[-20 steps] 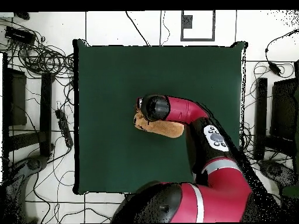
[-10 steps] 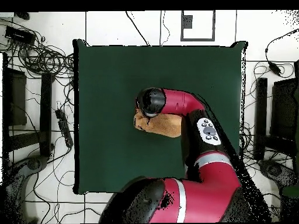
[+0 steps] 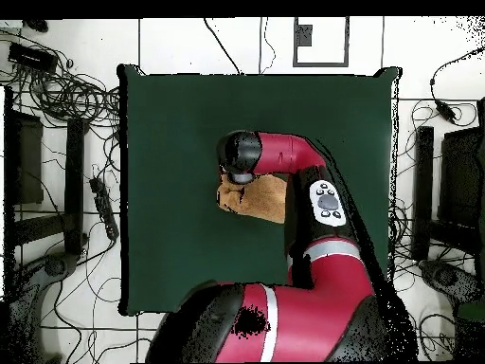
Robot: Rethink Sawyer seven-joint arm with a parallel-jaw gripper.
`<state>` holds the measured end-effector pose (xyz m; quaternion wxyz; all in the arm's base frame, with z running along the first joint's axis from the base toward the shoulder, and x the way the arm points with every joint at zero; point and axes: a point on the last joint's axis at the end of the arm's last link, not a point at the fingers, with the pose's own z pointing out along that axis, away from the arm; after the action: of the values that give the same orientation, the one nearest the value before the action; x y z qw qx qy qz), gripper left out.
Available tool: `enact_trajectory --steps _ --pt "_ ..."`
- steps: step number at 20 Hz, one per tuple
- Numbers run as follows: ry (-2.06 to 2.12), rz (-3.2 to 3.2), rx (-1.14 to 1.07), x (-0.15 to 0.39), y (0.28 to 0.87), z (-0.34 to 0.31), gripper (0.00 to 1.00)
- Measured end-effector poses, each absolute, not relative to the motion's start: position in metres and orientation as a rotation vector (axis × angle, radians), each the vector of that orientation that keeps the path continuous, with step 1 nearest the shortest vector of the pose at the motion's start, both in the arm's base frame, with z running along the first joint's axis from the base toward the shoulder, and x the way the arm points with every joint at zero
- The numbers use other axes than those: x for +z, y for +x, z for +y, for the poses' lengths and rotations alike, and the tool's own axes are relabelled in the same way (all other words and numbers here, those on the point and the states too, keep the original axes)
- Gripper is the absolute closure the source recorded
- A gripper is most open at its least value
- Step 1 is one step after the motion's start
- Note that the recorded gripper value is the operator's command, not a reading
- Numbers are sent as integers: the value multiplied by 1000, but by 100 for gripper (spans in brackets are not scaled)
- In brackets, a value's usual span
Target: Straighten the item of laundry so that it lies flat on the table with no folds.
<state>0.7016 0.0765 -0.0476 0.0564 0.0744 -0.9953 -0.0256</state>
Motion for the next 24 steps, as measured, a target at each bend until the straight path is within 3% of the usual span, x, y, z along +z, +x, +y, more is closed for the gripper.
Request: enact_trajectory --steps 6,7,24 --pt "227 -2959 -64 -49 709 78 0" --pt "227 -2933 -52 -50 711 77 100" --pt "235 -2867 -14 -53 716 75 100"
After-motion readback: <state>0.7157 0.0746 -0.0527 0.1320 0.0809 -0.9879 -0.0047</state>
